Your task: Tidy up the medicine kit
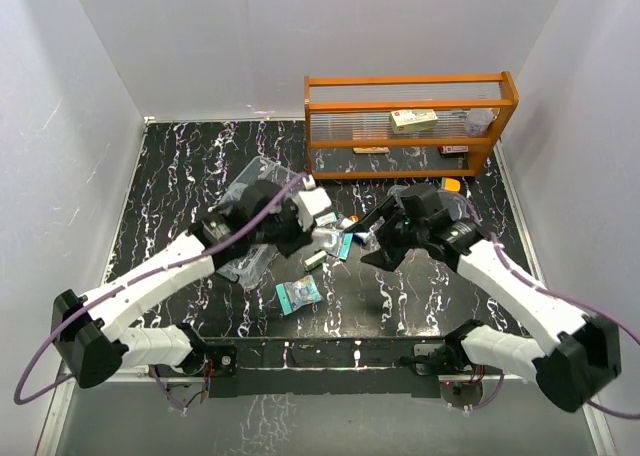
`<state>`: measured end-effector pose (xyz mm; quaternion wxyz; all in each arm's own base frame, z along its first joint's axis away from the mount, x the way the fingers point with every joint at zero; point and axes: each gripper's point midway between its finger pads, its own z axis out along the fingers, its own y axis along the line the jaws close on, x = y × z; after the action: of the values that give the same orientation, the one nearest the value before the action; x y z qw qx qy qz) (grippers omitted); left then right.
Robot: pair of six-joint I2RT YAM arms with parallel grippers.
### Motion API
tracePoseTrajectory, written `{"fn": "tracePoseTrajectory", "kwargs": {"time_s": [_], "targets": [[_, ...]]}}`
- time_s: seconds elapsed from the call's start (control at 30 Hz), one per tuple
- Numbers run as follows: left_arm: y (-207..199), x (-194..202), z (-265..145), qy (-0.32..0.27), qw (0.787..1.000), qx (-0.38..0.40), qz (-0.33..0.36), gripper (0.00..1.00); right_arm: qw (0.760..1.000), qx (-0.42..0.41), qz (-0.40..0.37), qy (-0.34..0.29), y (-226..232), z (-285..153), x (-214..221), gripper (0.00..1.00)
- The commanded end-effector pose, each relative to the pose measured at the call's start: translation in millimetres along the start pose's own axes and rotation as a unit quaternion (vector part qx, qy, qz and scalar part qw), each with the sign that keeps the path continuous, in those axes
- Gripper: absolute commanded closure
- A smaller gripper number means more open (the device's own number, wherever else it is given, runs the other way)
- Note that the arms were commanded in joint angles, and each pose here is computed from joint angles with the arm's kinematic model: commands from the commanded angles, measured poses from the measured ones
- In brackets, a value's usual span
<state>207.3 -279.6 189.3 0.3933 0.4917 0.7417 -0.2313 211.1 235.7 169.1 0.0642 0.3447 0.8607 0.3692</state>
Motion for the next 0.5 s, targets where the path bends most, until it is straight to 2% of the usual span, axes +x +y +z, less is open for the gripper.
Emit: {"fn": "tracePoseTrajectory", "kwargs": {"time_s": [0.0,0.17,0.23,0.33,0.47], "targets": [[30.1,8.9,-34.9,0.075,0.995,-0.008,-0.063,0.85,0.98,-0.153,-0.081,-0.102,64.4,-53.0,-18.8,0.23],[64.0,6.2,-69.0,0.092,0.989,-0.033,-0.109,0.86,0.956,-0.225,-0.111,-0.152,86.2,-86.6,-22.9,0.24],[80.5,14.9,-82.0,0.128,0.981,-0.067,-0.128,0.86,0.954,-0.222,-0.122,-0.16,89.3,-89.8,-24.6,0.24],[99.4,18.6,-96.0,0.141,0.976,-0.094,-0.14,0.88,0.956,-0.209,-0.136,-0.154,91.4,-85.8,-24.1,0.24],[105.0,28.5,-107.8,0.16,0.967,-0.102,-0.169,0.87,0.962,-0.19,-0.151,-0.12,88.8,-69.3,-18.2,0.25]]}}
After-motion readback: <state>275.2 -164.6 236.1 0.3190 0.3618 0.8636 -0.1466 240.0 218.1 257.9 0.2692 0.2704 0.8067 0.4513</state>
